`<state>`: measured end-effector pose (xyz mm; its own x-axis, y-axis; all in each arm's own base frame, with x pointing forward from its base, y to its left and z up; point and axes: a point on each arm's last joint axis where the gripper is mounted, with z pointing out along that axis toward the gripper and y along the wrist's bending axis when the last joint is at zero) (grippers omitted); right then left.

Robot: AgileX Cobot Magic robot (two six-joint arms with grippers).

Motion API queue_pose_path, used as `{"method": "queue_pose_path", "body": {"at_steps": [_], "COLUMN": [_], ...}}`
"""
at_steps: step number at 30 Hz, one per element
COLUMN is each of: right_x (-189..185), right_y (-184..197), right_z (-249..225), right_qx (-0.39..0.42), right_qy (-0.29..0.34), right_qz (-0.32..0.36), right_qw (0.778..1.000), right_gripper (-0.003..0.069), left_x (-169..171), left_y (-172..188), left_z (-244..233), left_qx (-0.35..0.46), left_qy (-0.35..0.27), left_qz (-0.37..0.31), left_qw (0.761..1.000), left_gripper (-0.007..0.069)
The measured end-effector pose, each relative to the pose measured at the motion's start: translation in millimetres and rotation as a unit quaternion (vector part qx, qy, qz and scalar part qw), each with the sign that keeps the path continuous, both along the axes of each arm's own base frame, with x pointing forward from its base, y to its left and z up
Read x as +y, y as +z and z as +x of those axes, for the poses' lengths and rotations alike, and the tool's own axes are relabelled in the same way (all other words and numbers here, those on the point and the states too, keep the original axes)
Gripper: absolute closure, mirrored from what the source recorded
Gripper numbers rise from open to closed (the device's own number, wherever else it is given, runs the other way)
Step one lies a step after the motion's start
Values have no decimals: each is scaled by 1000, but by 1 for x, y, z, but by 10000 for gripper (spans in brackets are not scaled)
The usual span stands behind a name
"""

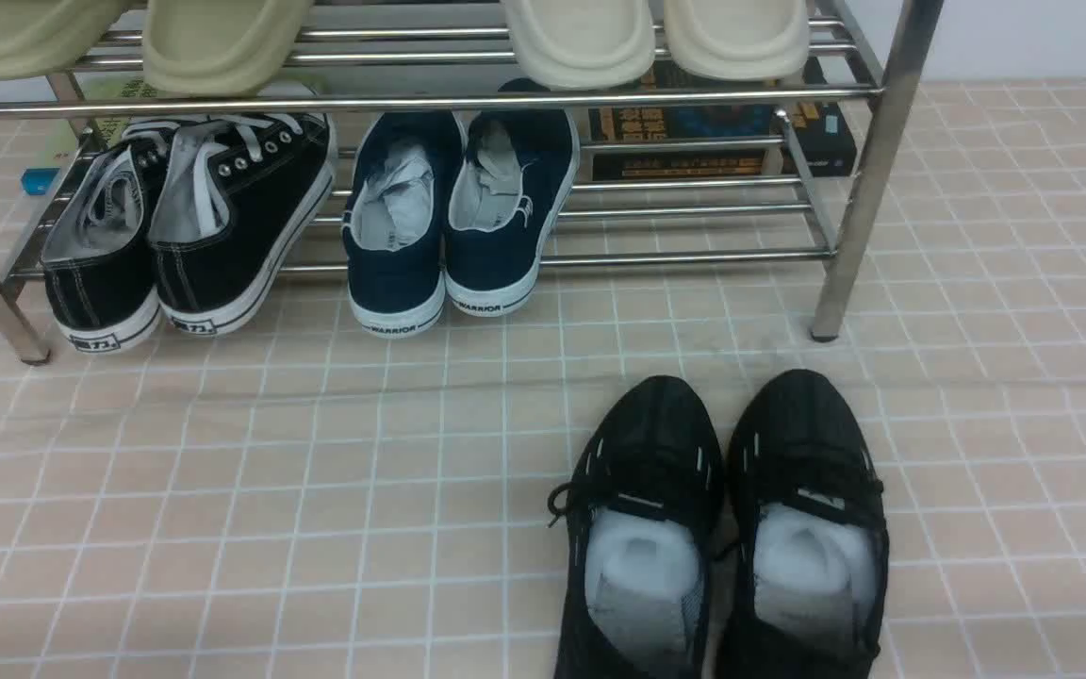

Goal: Take the shoes off the shelf from the light coffee tablecloth by hand.
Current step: 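Grasp the leftmost shoe on the bottom shelf of the shoe rack with the left gripper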

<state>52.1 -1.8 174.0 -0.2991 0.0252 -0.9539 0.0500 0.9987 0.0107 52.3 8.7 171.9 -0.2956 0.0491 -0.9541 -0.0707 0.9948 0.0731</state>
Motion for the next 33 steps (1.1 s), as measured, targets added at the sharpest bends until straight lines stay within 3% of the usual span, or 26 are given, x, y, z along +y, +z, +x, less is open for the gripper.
{"method": "queue_pose_path", "body": {"at_steps": [33], "right_x": [0], "right_y": [0], "right_z": [0], "right_qx": [0], "right_qy": [0], "right_qz": [0], "right_qw": [1000], "right_gripper": [477], "left_x": [0], "left_y": [0], "left_z": [0], "left_qx": [0], "left_qy": [0], "left_qz": [1], "left_qw": [1000], "left_gripper": [386]}}
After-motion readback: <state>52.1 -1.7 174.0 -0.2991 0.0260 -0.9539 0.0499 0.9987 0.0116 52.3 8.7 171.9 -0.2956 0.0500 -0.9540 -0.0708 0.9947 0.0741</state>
